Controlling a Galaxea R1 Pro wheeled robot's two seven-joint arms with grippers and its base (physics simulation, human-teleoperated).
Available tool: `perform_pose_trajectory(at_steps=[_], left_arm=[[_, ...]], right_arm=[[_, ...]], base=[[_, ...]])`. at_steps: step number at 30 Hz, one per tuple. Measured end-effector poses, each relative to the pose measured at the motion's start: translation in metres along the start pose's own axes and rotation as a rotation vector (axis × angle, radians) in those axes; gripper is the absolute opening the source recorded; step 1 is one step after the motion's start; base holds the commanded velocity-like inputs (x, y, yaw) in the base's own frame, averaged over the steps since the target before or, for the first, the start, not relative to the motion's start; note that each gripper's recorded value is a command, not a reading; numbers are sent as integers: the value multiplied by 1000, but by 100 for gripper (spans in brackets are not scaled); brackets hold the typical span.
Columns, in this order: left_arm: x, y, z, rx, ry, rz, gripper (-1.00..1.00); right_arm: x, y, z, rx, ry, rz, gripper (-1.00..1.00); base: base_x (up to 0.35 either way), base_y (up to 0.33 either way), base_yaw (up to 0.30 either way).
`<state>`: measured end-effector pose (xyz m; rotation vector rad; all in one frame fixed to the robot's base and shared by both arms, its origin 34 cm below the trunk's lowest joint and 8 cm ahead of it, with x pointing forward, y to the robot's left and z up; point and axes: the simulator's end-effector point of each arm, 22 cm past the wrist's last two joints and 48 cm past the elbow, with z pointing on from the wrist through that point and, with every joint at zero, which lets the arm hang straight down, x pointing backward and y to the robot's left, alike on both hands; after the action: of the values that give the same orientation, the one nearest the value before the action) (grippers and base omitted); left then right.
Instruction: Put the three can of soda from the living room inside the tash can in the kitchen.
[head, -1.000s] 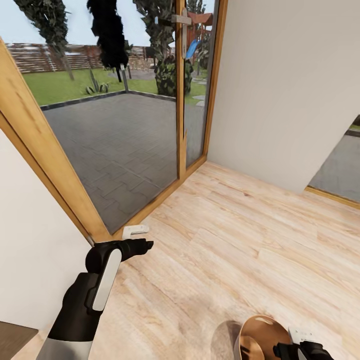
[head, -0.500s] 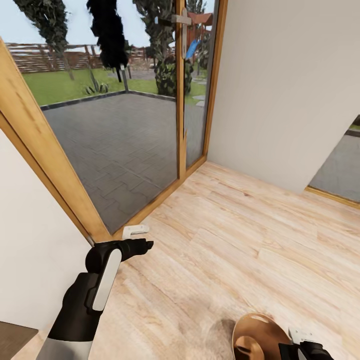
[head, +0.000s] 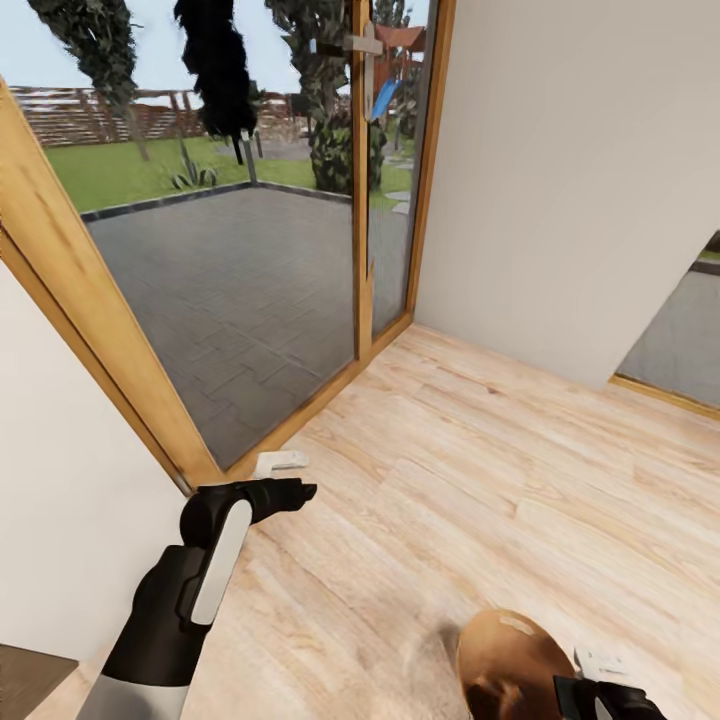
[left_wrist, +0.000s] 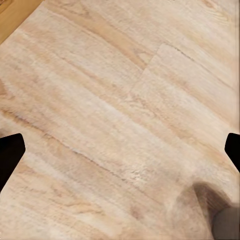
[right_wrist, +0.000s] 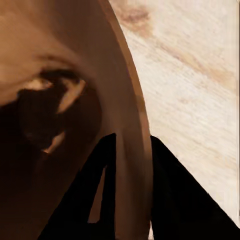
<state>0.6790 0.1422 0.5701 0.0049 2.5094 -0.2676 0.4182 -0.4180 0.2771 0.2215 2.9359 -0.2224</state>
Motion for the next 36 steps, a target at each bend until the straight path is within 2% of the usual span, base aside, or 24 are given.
perform_pose_trajectory(at_steps=[3, 4, 5, 6, 7, 8, 9, 10, 11, 13, 15, 17, 19, 21, 24, 26, 30, 36], left_arm=[[-4, -4, -4, 3, 1, 6, 100], [-2, -22, -5, 25, 8, 51, 100], [-3, -23, -6, 22, 8, 59, 100], [-5, -24, -8, 24, 8, 62, 100], [-6, -27, -9, 26, 9, 66, 100], [-7, -27, -11, 26, 8, 68, 100], [-9, -28, -12, 27, 8, 69, 100], [-10, -29, -13, 28, 9, 71, 100], [-12, -30, -15, 29, 9, 72, 100], [-15, -32, -18, 29, 9, 73, 100], [-18, -33, -21, 30, 9, 74, 100], [-20, -33, -23, 30, 9, 74, 100], [-24, -34, -26, 30, 9, 74, 100], [-26, -35, -29, 30, 10, 74, 100], [-30, -36, -33, 31, 11, 74, 100], [-30, -37, -34, 32, 21, 74, 100], [-30, -38, -35, 30, 39, 74, 100], [-35, -39, -42, 28, 48, 74, 100]], right_arm=[[-3, -3, -6, 10, -1, -3, -100], [-11, -1, -13, 4, 26, -22, -100], [-23, 7, -18, -34, 11, -24, -100], [-41, 22, -25, -101, -17, -29, -100], [-63, 37, -37, -157, -37, 7, -100], [-88, 41, -48, -175, -87, 26, -100], [-106, 37, -58, -157, -116, 11, -100], [-113, 31, -66, -128, -116, -28, -100], [-111, 30, -72, -117, -94, -44, -100], [-119, 34, -89, -134, -87, -29, -100], [-139, 35, -108, -139, -121, -27, -100], [-145, 33, -124, -125, -106, -39, -100], [-159, 32, -142, -122, -123, -41, -100], [-175, 31, -169, -120, -126, -39, -100], [-190, 28, -197, -111, -127, -40, -100], [-210, 24, -217, -92, -174, -49, -100], [-236, 20, -242, -89, -235, -55, -100], [-253, 12, -263, -68, -267, -64, -100]], base=[[0, 0, 0], [0, 0, 0], [0, 0, 0], [0, 0, 0], [0, 0, 0], [0, 0, 0], [0, 0, 0], [0, 0, 0], [0, 0, 0], [0, 0, 0], [0, 0, 0], [0, 0, 0], [0, 0, 0], [0, 0, 0], [0, 0, 0], [0, 0, 0], [0, 0, 0], [0, 0, 0]])
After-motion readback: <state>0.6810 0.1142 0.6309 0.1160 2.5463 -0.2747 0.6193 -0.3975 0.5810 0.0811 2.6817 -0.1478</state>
